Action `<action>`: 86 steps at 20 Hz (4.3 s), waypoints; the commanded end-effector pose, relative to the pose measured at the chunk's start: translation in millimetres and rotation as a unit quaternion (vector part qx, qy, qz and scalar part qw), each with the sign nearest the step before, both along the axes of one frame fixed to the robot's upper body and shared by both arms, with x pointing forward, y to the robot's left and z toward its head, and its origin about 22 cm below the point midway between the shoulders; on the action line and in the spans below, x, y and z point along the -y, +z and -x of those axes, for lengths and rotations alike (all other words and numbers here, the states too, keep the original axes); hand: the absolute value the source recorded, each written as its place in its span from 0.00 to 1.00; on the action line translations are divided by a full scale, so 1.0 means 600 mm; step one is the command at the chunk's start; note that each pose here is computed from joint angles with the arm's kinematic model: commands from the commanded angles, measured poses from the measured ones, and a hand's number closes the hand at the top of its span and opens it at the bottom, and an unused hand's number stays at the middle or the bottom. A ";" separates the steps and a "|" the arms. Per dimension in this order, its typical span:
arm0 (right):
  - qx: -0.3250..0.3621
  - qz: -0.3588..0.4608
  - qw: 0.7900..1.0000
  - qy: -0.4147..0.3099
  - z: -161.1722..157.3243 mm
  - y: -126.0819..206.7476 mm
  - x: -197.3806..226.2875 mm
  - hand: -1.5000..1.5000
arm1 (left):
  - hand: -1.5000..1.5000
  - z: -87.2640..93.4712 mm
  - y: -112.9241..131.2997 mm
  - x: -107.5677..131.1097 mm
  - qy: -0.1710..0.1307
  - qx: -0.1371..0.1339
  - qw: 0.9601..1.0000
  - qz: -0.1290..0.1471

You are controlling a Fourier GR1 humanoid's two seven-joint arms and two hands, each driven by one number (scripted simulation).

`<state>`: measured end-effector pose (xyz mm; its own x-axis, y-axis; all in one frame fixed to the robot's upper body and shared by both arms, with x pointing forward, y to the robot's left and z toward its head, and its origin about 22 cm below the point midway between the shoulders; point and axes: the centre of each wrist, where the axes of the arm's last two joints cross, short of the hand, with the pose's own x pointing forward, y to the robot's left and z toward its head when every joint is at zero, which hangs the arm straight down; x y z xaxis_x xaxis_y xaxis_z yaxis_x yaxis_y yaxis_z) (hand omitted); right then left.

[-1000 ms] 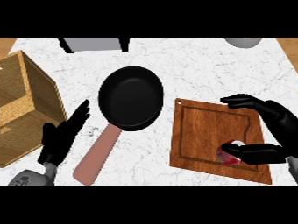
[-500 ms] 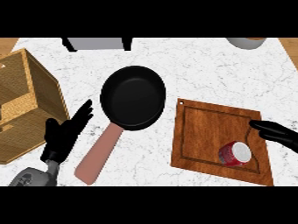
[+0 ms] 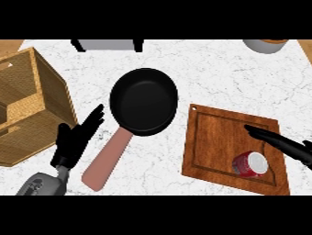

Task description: Pick the can from the cutting board and place it in the pot

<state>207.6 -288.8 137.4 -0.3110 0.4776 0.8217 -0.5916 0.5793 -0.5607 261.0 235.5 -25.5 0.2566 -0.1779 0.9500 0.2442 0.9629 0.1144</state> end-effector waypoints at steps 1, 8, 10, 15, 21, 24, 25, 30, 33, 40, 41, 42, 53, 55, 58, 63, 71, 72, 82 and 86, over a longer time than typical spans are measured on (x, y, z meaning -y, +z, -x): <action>-0.057 0.082 0.995 0.025 -0.009 -0.042 -0.025 0.00 | 0.50 -0.008 0.005 0.018 -0.008 0.002 1.000 -0.002; -0.069 0.139 0.987 0.052 -0.045 -0.101 0.003 0.00 | 0.50 0.006 0.007 -0.015 0.012 0.004 1.000 -0.001; -0.068 0.164 0.983 0.044 -0.047 -0.137 0.016 0.00 | 0.50 0.024 -0.003 0.015 0.011 0.000 1.000 0.001; -0.029 0.121 0.992 0.018 -0.085 -0.122 0.044 0.00 | 0.50 0.011 -0.017 -0.020 0.010 -0.002 1.000 0.005; -0.064 0.074 0.994 0.048 -0.112 -0.128 0.083 0.00 | 0.50 0.013 0.016 -0.031 0.002 -0.002 1.000 0.007; -0.091 0.032 0.994 0.053 -0.088 -0.166 0.100 0.00 | 0.50 0.017 0.002 -0.040 0.006 -0.004 1.000 -0.001; -0.109 0.018 0.992 0.061 -0.104 -0.198 0.064 0.00 | 0.50 0.015 0.000 0.009 -0.002 -0.001 1.000 0.003; -0.146 -0.039 0.987 0.062 -0.115 -0.216 0.069 0.00 | 0.50 -0.001 0.017 -0.020 0.008 -0.004 1.000 0.000; -0.166 -0.031 0.984 0.058 -0.112 -0.205 0.068 0.00 | 0.50 0.024 0.037 -0.016 0.002 -0.003 1.000 0.006; -0.200 -0.053 0.977 0.049 -0.134 -0.296 0.056 0.00 | 0.50 0.009 -0.011 -0.034 0.005 -0.004 1.000 0.009; -0.202 -0.045 0.977 0.051 -0.118 -0.319 0.051 0.00 | 0.50 -0.017 0.002 0.003 0.004 0.001 1.000 0.002; -0.206 -0.055 0.975 0.058 -0.107 -0.317 0.064 0.00 | 0.50 -0.013 0.023 -0.011 0.006 0.002 1.000 -0.005; -0.179 -0.096 0.977 0.073 -0.093 -0.350 0.085 1.00 | 0.50 0.009 -0.003 -0.020 -0.001 0.011 1.000 -0.010; -0.158 -0.104 0.979 0.077 -0.090 -0.378 0.059 1.00 | 0.50 -0.001 0.017 -0.020 -0.005 -0.006 1.000 0.000; -0.118 -0.125 0.982 0.074 -0.071 -0.376 0.066 1.00 | 0.50 -0.003 0.000 -0.017 0.002 0.007 1.000 -0.004; -0.050 -0.201 0.956 -0.205 -0.053 -0.395 0.056 1.00 | 0.50 0.008 0.002 -0.027 0.022 -0.003 1.000 0.003; 0.063 -0.187 0.940 -0.278 -0.063 -0.301 -0.020 1.00 | 0.50 0.016 -0.002 -0.008 0.017 -0.006 1.000 -0.008; 0.072 -0.159 0.942 -0.286 -0.059 -0.290 -0.004 1.00 | 0.50 0.004 0.008 0.004 0.016 0.001 1.000 -0.002; 0.189 -0.073 0.937 -0.283 -0.039 -0.165 -0.068 1.00 | 0.50 0.001 0.019 -0.007 0.008 -0.006 1.000 0.002; 0.197 -0.051 0.935 -0.290 -0.037 -0.075 -0.119 1.00 | 0.50 0.023 -0.008 -0.023 0.008 0.000 1.000 0.006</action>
